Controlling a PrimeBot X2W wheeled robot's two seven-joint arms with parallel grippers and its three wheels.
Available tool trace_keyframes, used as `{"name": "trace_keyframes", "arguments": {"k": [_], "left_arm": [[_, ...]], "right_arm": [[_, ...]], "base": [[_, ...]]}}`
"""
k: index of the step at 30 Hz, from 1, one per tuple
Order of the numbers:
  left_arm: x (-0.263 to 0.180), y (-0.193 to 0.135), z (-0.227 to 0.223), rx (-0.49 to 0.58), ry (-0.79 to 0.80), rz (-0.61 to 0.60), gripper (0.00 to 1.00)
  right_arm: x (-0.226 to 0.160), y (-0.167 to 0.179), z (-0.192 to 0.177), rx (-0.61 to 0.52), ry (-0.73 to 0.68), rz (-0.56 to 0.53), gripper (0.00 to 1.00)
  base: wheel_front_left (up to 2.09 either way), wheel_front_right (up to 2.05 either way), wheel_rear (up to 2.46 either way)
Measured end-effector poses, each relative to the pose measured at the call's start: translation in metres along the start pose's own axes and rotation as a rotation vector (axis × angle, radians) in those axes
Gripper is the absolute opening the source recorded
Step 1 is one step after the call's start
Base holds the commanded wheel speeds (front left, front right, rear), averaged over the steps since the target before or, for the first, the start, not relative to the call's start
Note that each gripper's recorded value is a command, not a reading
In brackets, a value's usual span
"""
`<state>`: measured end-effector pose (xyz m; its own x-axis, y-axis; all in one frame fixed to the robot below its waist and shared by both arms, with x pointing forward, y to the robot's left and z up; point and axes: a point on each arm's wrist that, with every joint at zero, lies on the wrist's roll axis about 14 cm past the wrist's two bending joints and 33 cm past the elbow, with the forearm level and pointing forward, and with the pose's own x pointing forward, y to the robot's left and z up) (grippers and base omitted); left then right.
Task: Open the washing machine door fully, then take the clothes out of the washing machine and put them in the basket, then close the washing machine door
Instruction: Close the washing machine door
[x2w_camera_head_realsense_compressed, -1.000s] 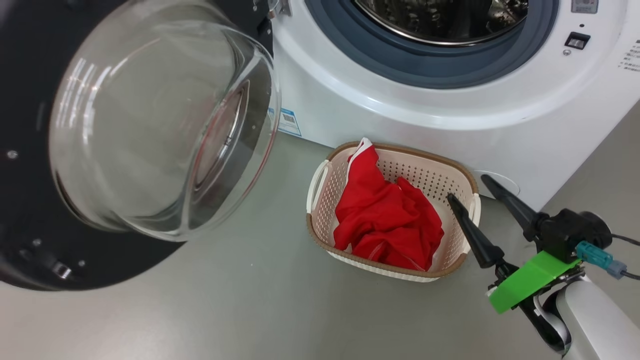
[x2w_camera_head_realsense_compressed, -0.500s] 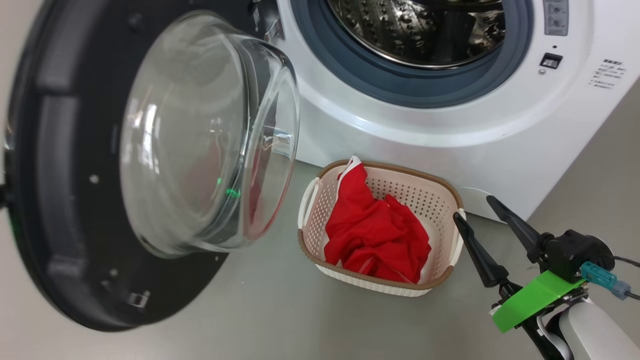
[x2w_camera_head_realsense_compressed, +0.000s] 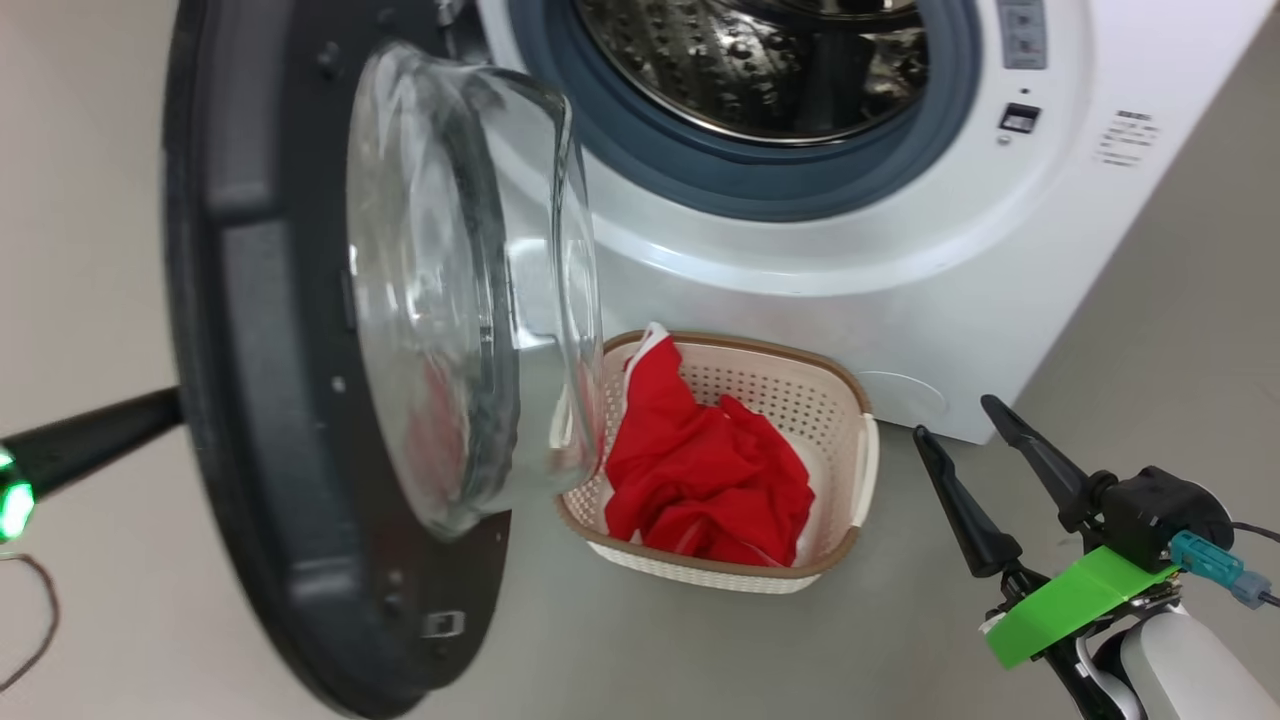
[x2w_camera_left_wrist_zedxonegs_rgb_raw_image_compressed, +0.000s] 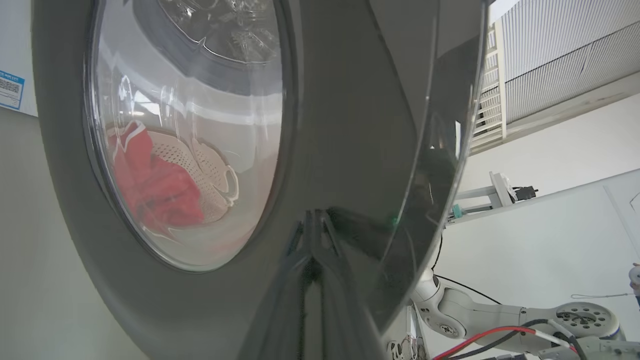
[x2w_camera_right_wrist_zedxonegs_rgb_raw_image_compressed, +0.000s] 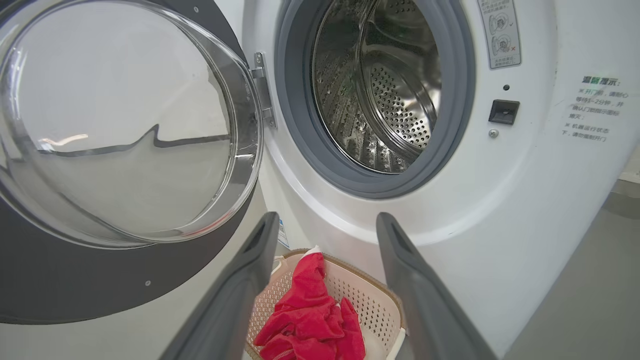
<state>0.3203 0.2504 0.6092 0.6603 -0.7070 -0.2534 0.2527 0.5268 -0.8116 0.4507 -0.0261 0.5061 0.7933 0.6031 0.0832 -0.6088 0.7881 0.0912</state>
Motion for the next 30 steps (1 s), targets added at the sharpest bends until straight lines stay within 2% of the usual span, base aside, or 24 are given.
{"name": "trace_keyframes", "arguments": {"k": [16, 30], "left_arm": [[0.097, -0.051, -0.013, 0.121, 0.138, -0.213, 0.0], [0.173, -0.085, 0.001, 0.19, 0.154, -0.333, 0.0]], "right_arm": [[-0.034, -0.042, 0.012, -0.005, -0.031, -0.163, 1.0], [-0.075, -0.078, 0.017, -0.001, -0.044, -0.328, 1.0]], "base": [[0.0, 0.0, 0.0], [0.0, 0.0, 0.0]]}}
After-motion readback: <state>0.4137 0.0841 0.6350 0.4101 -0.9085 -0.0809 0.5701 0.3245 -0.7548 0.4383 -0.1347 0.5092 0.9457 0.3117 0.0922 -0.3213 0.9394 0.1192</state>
